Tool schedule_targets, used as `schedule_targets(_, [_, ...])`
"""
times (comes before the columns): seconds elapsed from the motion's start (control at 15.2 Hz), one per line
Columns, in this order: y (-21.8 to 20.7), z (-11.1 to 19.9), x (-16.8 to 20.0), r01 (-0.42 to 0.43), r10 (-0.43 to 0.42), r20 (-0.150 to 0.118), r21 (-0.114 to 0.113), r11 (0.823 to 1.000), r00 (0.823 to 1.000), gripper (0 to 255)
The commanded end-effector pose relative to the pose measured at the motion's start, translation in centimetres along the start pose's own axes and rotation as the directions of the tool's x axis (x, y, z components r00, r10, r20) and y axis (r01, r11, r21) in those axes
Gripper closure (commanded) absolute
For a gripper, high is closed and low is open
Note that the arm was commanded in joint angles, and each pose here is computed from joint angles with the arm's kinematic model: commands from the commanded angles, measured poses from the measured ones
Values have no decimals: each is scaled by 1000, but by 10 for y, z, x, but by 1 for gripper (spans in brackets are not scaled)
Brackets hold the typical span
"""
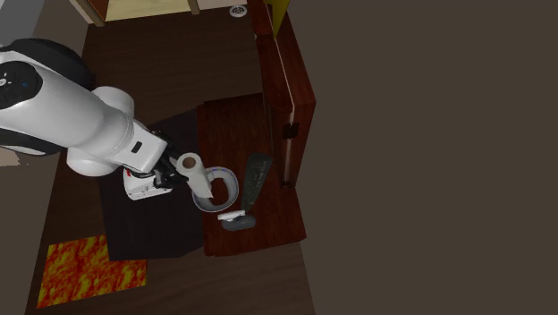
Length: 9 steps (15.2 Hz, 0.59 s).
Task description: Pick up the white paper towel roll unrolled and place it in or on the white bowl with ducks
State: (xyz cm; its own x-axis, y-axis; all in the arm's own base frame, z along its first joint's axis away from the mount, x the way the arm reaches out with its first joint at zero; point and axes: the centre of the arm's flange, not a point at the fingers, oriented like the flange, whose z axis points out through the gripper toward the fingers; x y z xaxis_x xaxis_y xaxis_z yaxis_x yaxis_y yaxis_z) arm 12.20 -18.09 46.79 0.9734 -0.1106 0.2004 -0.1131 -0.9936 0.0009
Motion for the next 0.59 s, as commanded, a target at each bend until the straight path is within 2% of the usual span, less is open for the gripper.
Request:
schedule_targets(0.0, [-1,11,-2,0,0,-1,0,1000,1000,255])
schedule_targets(0.53, [-1,52,-10,0,0,-1,0,1000,1000,255])
